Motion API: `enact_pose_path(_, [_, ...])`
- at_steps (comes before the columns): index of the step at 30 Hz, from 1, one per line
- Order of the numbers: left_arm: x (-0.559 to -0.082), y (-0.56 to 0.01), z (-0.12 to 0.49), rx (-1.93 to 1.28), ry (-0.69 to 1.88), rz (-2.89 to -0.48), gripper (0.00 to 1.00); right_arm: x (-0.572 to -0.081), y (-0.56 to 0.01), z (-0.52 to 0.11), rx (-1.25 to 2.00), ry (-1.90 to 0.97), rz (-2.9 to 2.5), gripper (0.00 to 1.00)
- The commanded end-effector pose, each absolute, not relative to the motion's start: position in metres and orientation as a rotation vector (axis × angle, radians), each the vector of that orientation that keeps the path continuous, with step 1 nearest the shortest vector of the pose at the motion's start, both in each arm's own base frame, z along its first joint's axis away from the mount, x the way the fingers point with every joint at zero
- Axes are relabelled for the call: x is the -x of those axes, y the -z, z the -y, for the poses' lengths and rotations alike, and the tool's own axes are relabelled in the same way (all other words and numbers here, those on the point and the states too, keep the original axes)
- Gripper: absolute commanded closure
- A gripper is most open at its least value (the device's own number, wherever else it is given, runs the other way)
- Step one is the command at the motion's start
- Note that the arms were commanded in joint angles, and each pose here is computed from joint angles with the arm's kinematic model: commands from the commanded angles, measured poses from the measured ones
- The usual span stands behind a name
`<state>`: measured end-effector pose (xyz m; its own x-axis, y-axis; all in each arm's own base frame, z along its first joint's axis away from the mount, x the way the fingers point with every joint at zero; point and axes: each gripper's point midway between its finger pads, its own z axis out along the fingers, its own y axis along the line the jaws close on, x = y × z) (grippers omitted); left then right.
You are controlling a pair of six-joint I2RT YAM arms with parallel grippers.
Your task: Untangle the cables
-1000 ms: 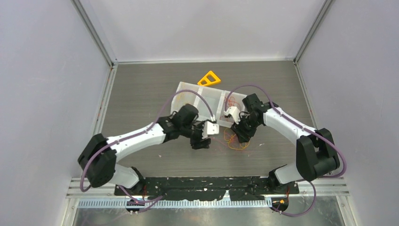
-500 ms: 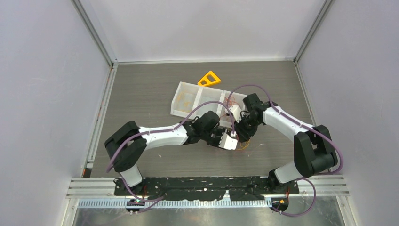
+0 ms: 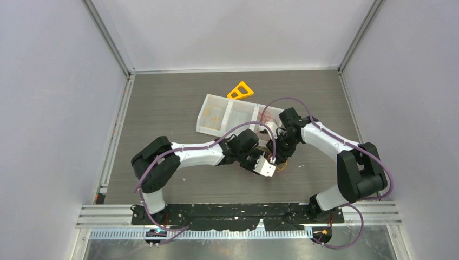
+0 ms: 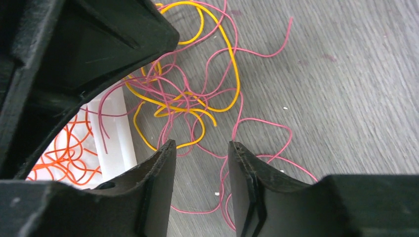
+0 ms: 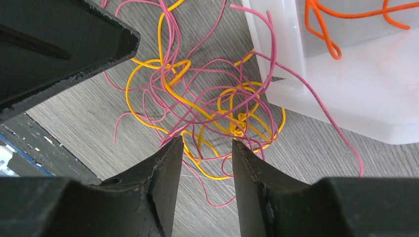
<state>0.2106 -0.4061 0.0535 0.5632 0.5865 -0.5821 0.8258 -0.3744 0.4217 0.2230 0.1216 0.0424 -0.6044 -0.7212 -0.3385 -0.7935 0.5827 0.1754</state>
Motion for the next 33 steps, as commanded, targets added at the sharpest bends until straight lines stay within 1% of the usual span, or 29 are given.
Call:
enact_pose_path(1, [-0.198, -0.069, 0.409, -2.13, 0.485, -1.009, 0.54, -0.233, -0.046, -0.125, 1.242, -0.457, -2.552, 0.53])
enact_pose_path(3, [-0.192, -0.074, 0.41, -2.122, 0.52, -0.996, 0.54, -0.233, -0.046, -0.125, 1.242, -0.459, -2.551, 0.53])
enact_pose_path(9, [-0.192, -0.067, 0.411, -2.17, 0.521, -0.995, 0.65, -0.232, -0.046, -0.124, 1.245, -0.453, -2.551, 0.53])
enact_pose_path(13, [-0.183, -0.078, 0.411, -2.149, 0.565, -0.945, 0.66, -0.23, -0.046, -0.123, 1.254, -0.451, -2.546, 0.53])
enact_pose_path(18, [-0.179, -0.079, 0.409, -2.16, 0.599, -0.96, 0.69, -0.23, -0.045, -0.123, 1.257, -0.453, -2.544, 0.53])
enact_pose_path(22, [-0.174, -0.08, 0.409, -2.153, 0.629, -0.946, 0.69, -0.229, -0.046, -0.123, 1.263, -0.45, -2.539, 0.53])
enact_pose_path(26, [-0.189, -0.071, 0.411, -2.17, 0.553, -1.036, 0.71, -0.227, -0.046, -0.121, 1.269, -0.444, -2.534, 0.53])
enact_pose_path(29, [-0.204, -0.059, 0.41, -2.198, 0.443, -1.029, 0.73, -0.227, -0.047, -0.122, 1.269, -0.446, -2.53, 0.53])
enact_pose_path(33, [-0.216, -0.043, 0.404, -2.25, 0.325, -1.022, 0.78, -0.228, -0.046, -0.122, 1.267, -0.446, -2.535, 0.53])
